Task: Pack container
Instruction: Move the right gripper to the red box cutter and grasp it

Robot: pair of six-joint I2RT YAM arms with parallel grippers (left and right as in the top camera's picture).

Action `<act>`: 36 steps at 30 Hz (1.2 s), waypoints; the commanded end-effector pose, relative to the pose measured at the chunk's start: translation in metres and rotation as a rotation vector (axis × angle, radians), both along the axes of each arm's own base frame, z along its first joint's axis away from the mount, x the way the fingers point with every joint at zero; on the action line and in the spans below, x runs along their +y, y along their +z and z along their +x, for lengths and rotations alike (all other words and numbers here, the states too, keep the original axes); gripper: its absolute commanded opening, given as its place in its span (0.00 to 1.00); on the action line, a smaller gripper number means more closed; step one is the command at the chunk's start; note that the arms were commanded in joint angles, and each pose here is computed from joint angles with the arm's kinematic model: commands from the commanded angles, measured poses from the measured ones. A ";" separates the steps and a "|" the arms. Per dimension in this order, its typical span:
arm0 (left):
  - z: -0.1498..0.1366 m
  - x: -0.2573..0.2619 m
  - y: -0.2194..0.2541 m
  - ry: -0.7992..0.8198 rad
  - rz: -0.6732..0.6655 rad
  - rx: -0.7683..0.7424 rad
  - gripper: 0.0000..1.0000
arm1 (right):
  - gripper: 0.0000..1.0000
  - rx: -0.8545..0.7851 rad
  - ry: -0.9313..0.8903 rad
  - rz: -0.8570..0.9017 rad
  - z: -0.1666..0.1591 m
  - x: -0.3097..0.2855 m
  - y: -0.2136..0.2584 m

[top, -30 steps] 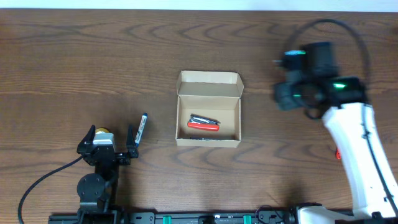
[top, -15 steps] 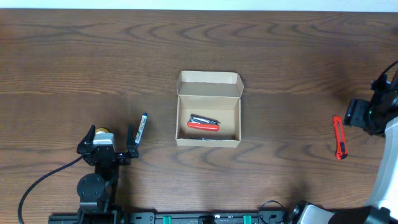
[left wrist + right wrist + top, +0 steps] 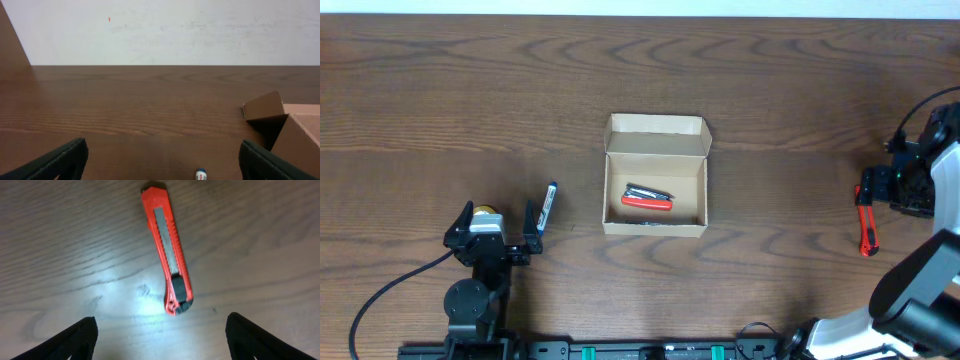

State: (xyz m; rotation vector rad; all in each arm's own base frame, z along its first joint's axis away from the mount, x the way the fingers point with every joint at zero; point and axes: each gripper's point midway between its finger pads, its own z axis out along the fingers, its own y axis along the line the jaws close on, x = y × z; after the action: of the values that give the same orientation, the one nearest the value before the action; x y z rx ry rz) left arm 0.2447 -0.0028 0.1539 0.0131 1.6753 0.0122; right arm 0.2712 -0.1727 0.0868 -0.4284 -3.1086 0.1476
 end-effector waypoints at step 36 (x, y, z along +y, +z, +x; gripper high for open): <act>-0.001 0.000 -0.018 -0.004 -0.003 0.055 0.95 | 0.76 0.023 0.154 0.024 -0.012 0.006 -0.104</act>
State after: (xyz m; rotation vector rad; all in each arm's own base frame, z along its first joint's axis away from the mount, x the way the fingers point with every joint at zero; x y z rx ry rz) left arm 0.2447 -0.0028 0.1539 0.0128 1.6753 0.0125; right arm 0.2701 -0.1686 -0.0042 -0.1795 -3.1489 0.1309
